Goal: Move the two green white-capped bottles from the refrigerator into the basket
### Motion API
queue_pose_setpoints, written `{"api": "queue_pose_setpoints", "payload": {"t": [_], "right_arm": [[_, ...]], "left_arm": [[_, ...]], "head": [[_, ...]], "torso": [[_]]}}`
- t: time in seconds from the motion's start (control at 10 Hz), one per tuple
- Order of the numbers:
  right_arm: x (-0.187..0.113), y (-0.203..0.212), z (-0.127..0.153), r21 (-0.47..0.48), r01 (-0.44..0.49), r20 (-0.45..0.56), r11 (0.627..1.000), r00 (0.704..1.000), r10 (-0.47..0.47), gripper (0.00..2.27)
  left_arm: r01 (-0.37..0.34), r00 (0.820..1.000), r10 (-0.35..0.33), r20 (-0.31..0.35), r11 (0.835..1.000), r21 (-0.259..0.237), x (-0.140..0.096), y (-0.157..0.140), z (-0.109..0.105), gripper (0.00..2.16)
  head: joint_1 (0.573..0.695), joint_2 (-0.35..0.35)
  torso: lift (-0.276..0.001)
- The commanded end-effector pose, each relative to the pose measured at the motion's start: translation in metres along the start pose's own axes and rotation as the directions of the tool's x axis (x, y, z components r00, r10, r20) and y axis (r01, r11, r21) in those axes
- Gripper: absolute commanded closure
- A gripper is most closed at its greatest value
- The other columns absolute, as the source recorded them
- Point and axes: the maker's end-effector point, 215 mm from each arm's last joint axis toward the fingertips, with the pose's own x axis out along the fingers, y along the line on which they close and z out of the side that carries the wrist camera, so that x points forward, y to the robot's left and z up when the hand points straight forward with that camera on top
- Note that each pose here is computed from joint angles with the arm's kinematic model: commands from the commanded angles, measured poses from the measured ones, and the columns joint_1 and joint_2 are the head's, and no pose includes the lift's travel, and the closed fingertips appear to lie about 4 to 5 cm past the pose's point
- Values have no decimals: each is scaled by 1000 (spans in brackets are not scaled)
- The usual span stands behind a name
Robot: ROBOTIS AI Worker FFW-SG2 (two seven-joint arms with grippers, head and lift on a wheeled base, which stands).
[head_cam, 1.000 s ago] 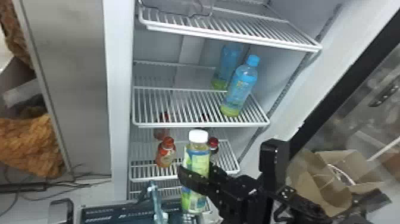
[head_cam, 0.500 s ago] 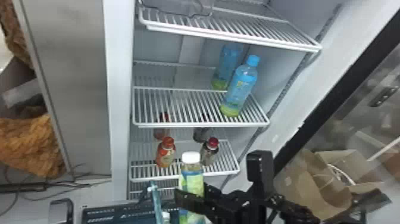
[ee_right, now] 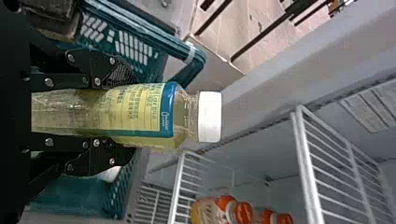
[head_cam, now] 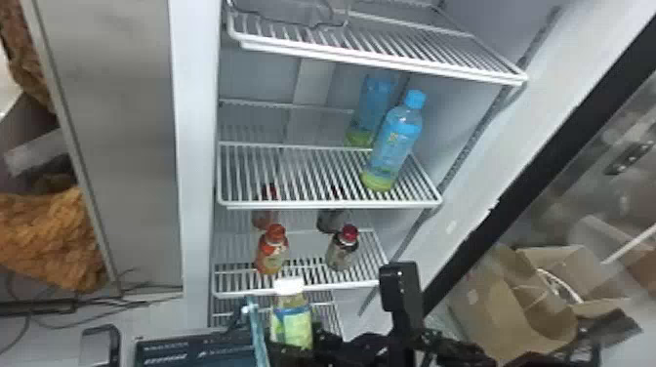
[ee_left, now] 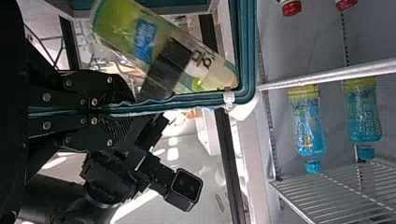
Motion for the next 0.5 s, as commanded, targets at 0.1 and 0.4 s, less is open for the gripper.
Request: {"api": "queue_pose_setpoints", "payload": {"t": [0.1, 0.4], "right_arm": [[11, 6, -12, 25, -43, -34, 999, 998, 44, 852], [5, -5, 3, -3, -15, 10, 1000, 1000, 15, 228]], "left_arm": [[-1, 1000, 1, 2, 1000, -2, -1, 1, 0, 1167], [-2, 1000, 2, 3, 1000, -3, -1, 1, 0, 1167]], "head": [[695, -339], [695, -332]], "torso": [[-4], [-4]]}}
